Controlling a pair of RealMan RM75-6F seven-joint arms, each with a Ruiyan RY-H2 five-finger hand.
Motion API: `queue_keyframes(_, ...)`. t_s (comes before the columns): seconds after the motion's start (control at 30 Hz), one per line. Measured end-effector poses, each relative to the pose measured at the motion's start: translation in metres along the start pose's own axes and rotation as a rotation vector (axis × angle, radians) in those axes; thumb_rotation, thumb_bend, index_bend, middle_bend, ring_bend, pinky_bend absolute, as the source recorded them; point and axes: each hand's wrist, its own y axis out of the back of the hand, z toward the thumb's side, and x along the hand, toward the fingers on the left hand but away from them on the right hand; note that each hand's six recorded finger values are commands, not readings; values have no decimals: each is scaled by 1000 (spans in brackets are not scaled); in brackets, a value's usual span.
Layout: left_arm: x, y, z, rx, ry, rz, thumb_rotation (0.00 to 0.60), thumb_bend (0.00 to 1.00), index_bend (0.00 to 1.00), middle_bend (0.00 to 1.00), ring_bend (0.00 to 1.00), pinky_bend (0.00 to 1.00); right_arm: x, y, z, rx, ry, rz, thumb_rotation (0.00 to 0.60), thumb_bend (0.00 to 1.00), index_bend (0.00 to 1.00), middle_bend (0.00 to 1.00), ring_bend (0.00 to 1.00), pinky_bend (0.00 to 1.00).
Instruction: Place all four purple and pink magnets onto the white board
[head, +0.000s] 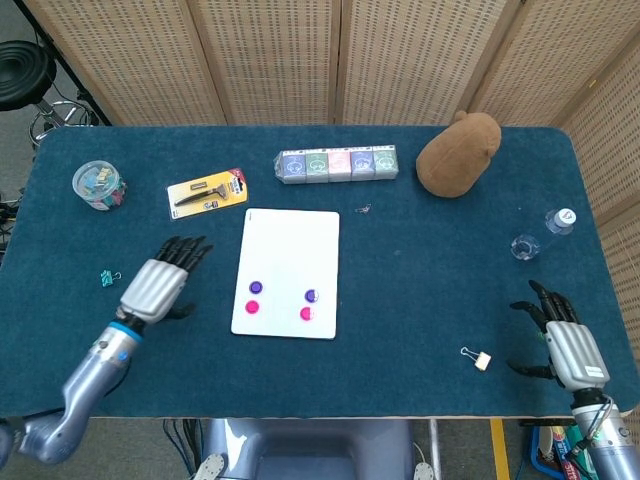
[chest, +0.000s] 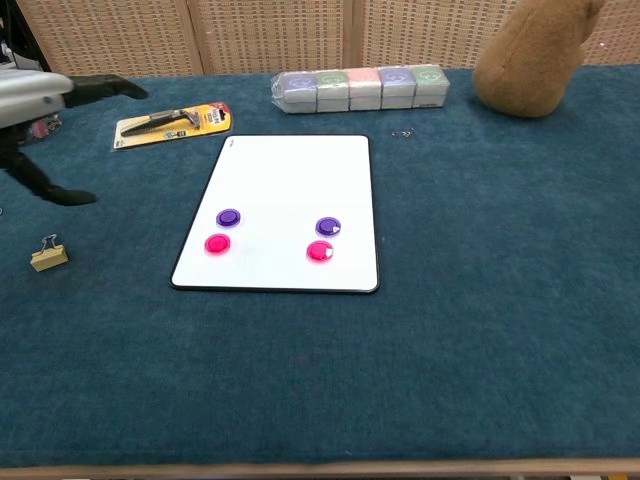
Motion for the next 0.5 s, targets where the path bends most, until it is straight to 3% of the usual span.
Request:
queue_keyframes(0.13,-45,5,-38,-36,98,36,600,215,0,0,0,0,2,2,1,18,7,-16,600,0,150,0,0,0)
queue_keyframes(0.23,-74,6,-56,-67,163,78,600,140,0,0,0,0,3,3,2,32,9,-25,600,0,106,0,0,0)
queue_keyframes(0.33,-100,8,-72,-70,242,136,600,27,0,0,0,0,5,3,1,51,4,-28,600,0,42,0,0,0)
queue_keyframes(0.5,-136,5,-83,-83,333,186,600,13,0,0,0,0,8,4,1,81,-6,-38,600,0,12,0,0,0)
